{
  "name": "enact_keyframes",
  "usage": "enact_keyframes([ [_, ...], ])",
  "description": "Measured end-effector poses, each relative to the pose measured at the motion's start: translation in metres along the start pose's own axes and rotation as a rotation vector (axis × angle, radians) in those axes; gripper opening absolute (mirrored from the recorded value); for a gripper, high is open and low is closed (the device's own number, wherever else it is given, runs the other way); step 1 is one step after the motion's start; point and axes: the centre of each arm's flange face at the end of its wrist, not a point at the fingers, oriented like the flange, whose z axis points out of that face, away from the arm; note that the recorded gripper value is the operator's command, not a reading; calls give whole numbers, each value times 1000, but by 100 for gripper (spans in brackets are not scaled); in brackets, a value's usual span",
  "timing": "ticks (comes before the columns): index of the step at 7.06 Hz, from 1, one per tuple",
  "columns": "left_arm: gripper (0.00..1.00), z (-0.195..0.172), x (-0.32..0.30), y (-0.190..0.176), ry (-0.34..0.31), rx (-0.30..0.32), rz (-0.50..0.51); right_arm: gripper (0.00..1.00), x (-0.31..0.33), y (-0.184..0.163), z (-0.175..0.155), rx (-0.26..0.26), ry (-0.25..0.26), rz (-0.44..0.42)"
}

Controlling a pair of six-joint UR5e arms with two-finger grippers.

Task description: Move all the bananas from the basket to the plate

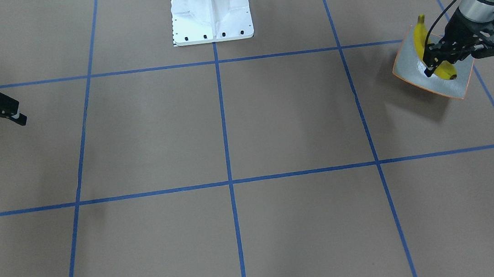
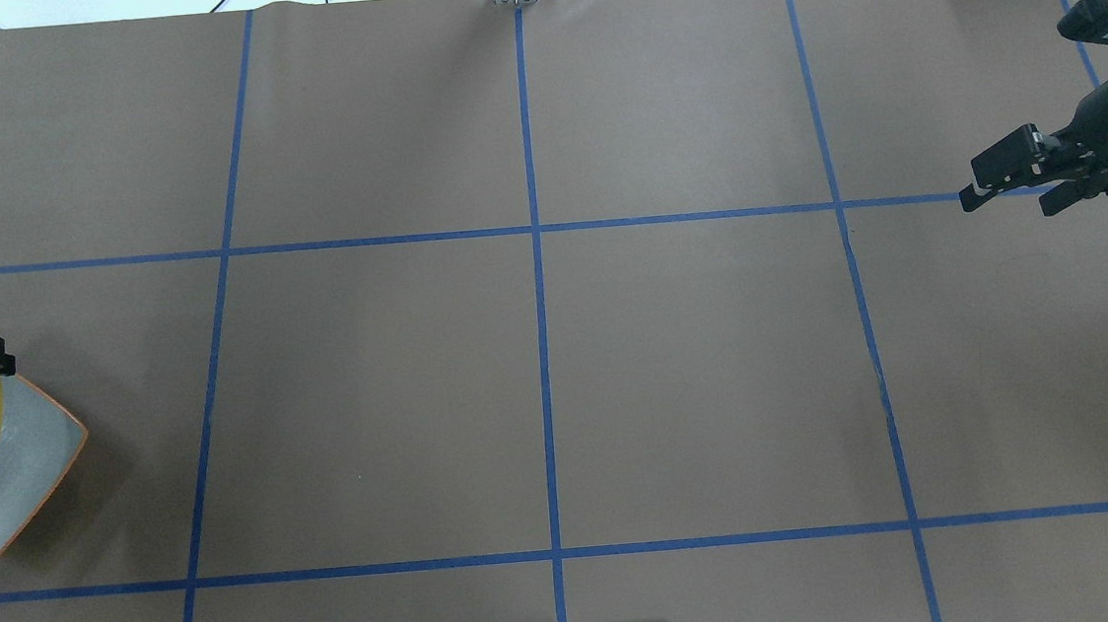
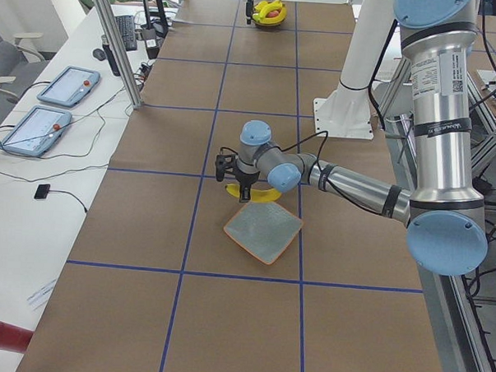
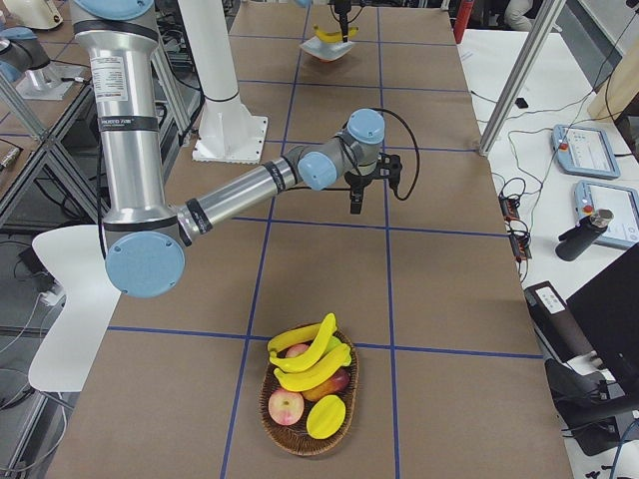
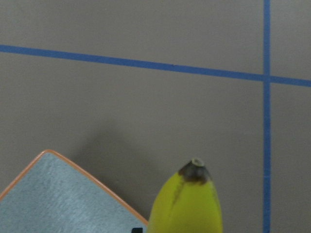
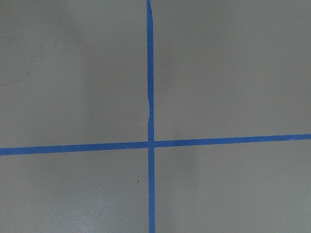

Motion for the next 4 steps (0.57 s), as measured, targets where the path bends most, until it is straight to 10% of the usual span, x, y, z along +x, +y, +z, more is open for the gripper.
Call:
enact_keyframes([
  [2,0,26,-24,-3,-45,-28,-24,100,0,-2,1,-1,0,0],
  [3,38,32,-29,-4,-55,-35,-29,100,-1,-2,1,0,-1,-2],
  [4,99,37,-33,-5,-62,-39,-33,100,-1,-2,1,0,-2,-2],
])
